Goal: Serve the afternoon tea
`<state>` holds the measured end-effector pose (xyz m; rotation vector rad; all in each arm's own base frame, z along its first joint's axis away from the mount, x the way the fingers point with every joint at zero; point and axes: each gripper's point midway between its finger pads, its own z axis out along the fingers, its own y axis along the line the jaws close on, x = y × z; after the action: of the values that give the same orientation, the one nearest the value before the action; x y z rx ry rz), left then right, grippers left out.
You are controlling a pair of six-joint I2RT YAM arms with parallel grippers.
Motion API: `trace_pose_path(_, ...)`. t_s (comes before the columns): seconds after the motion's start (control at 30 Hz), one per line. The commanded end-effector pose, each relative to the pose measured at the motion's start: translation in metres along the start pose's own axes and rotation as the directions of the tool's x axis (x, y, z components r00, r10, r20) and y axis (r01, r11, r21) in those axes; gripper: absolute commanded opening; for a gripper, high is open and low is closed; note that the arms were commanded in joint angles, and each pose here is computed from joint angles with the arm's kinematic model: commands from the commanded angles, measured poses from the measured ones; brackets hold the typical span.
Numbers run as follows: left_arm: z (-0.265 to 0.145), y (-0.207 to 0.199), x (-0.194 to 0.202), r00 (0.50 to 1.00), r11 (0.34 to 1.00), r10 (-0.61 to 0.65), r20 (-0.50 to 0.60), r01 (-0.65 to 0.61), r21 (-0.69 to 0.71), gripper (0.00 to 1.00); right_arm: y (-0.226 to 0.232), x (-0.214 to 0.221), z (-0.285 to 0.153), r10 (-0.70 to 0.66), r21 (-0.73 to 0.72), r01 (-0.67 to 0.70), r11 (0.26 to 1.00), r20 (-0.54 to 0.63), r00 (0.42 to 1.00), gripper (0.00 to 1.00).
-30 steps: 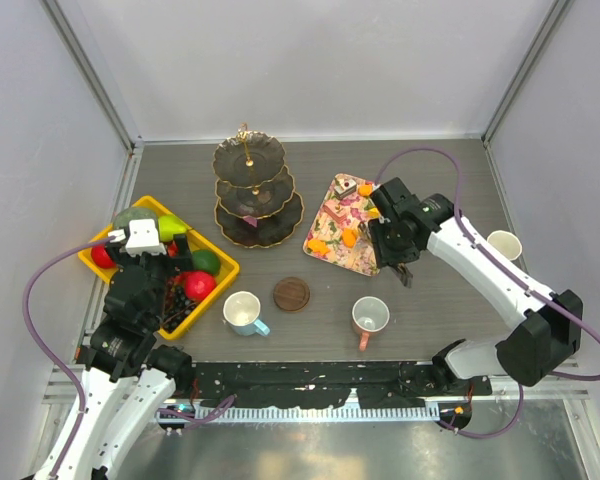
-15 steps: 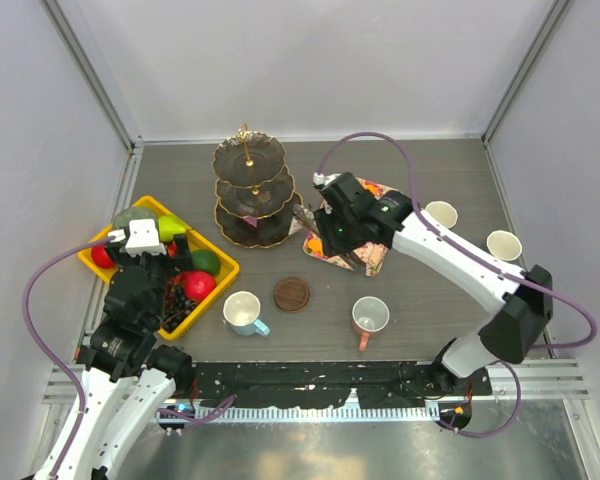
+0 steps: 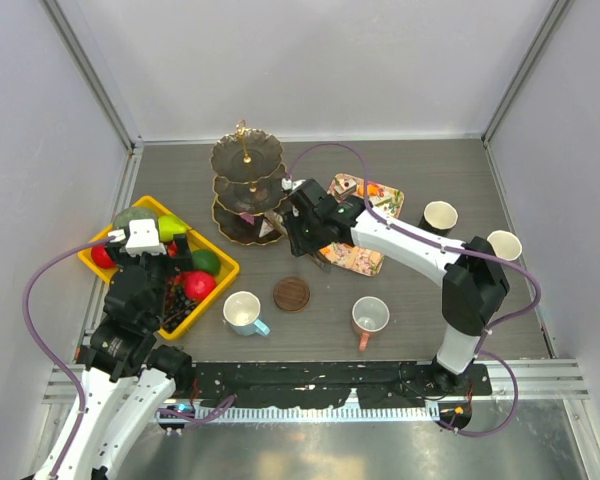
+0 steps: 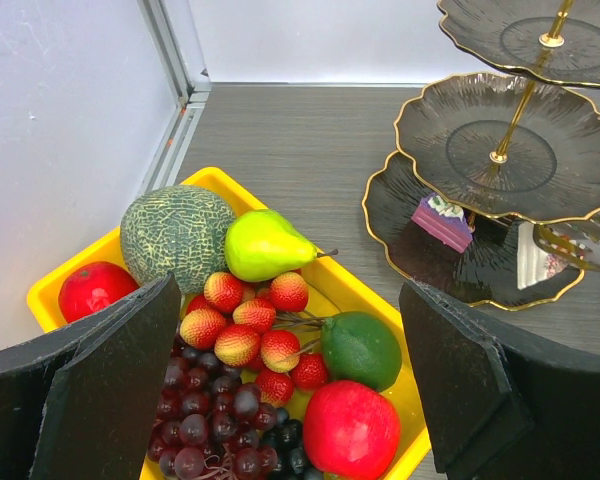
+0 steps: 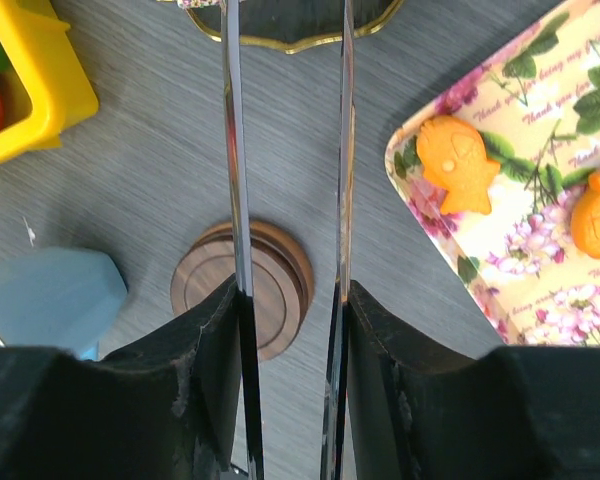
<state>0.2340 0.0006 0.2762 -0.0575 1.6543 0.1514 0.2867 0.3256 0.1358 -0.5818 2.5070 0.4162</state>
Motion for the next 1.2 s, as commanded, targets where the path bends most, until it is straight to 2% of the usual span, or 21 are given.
trace_pose_path(0.0, 0.0, 0.0, -0.014, 0.998, 0.999, -0.044, 0.054, 0.044, 0.001, 0.99, 0.021, -0.043, -0.003, 0.014, -0.063, -0.005, 0.998, 0.157, 0.987, 0.38)
trace_pose_path(0.23, 0.0, -0.001, -0.014, 0.998, 0.999, -0.042, 0.055, 0.042, 0.004, 0.99, 0.025, -0.05, 0.024, 0.017, -0.067, -0.005, 0.998, 0.177, 0.984, 0.38)
trace_pose_path(0.57, -0.001, 0.0, -0.016, 0.997, 0.999, -0.045, 0.061, 0.044, 0.004, 0.99, 0.012, -0.043, 0.056, 0.009, 0.006, -0.011, 1.0, 0.175, 0.985, 0.41)
trace_pose_path(0.77, -0.001, 0.0, -0.015, 0.997, 0.999, -0.044, 0.059, 0.044, 0.006, 0.99, 0.013, -0.037, 0.061, 0.014, 0.004, -0.015, 1.0, 0.155, 0.988, 0.46)
trace_pose_path(0.93, -0.002, -0.001, -0.016, 0.997, 0.999, -0.049, 0.063, 0.049, 0.01, 0.99, 0.012, -0.036, 0.06, 0.01, 0.011, -0.011, 1.0, 0.146, 0.989, 0.47)
trace_pose_path(1.17, -0.001, -0.002, -0.016, 0.997, 0.999, -0.046, 0.061, 0.045, 0.016, 0.99, 0.015, -0.036, 0.056, 0.007, -0.003, -0.006, 1.0, 0.142, 0.99, 0.54)
